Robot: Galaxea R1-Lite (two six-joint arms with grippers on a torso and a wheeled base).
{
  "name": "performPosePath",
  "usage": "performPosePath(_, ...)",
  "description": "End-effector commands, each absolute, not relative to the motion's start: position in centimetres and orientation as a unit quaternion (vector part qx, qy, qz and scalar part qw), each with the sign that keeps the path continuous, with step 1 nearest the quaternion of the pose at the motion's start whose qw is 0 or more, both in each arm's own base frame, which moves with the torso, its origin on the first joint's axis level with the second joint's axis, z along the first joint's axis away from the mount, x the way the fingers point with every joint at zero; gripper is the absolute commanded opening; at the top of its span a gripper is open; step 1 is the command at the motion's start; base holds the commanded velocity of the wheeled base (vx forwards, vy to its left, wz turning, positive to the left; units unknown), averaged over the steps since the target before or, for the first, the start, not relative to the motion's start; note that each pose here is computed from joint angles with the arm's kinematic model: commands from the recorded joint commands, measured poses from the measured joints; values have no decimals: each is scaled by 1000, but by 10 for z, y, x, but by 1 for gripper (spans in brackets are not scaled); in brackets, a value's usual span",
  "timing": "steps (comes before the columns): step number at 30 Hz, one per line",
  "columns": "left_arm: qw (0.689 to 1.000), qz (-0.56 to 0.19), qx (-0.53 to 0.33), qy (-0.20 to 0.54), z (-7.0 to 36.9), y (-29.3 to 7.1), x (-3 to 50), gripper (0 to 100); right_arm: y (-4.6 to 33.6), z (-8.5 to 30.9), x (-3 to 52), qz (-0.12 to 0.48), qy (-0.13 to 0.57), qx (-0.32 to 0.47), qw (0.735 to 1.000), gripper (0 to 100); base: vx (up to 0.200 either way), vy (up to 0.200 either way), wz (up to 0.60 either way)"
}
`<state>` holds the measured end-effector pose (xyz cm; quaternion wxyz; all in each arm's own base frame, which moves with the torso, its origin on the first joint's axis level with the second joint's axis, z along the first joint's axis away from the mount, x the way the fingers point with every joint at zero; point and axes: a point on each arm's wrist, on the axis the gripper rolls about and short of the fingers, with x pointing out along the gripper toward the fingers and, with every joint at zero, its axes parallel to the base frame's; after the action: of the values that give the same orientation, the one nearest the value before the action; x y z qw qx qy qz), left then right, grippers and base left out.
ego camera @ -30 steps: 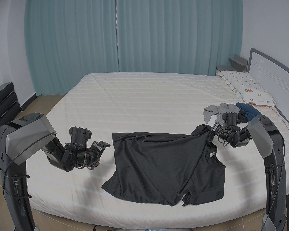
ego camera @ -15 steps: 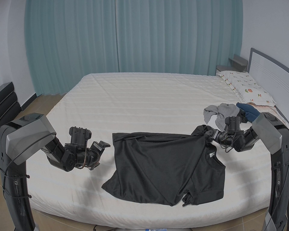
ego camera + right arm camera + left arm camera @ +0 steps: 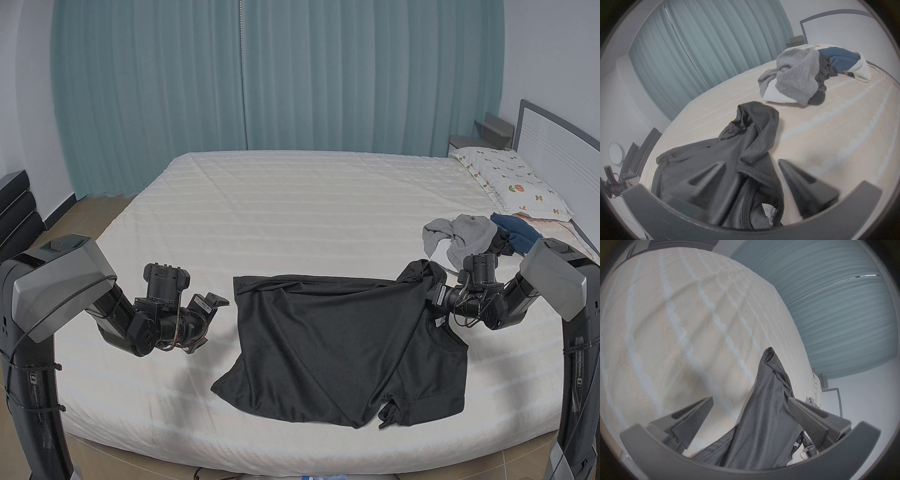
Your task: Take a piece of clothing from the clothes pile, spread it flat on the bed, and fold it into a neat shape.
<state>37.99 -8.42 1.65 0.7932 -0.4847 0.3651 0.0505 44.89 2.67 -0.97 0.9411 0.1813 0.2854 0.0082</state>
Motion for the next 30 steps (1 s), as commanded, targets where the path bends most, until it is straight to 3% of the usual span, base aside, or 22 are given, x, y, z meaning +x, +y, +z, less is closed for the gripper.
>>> performPosePath(1, 793, 51, -485, 366, 16, -84, 380, 100, 24, -19, 451, 3, 291, 179, 940, 0, 0, 0, 0)
performPosePath(17, 793, 51, -485, 366, 16, -84, 380, 100, -28, -17, 466, -57, 250, 196, 946, 0, 0, 0, 0)
performPosePath(18, 793, 51, -485, 366, 16, -84, 380, 100, -28, -21, 467, -58, 250, 196, 947, 100, 0, 0, 0)
performPosePath(23, 792, 51, -486, 365, 17, -84, 380, 100, -27, -22, 466, -57, 241, 199, 948, 100, 0, 0, 0)
performPosePath(30, 790, 57, -483, 373, 14, -83, 373, 100, -33, 11, 446, -59, 234, 240, 940, 100, 0, 0, 0)
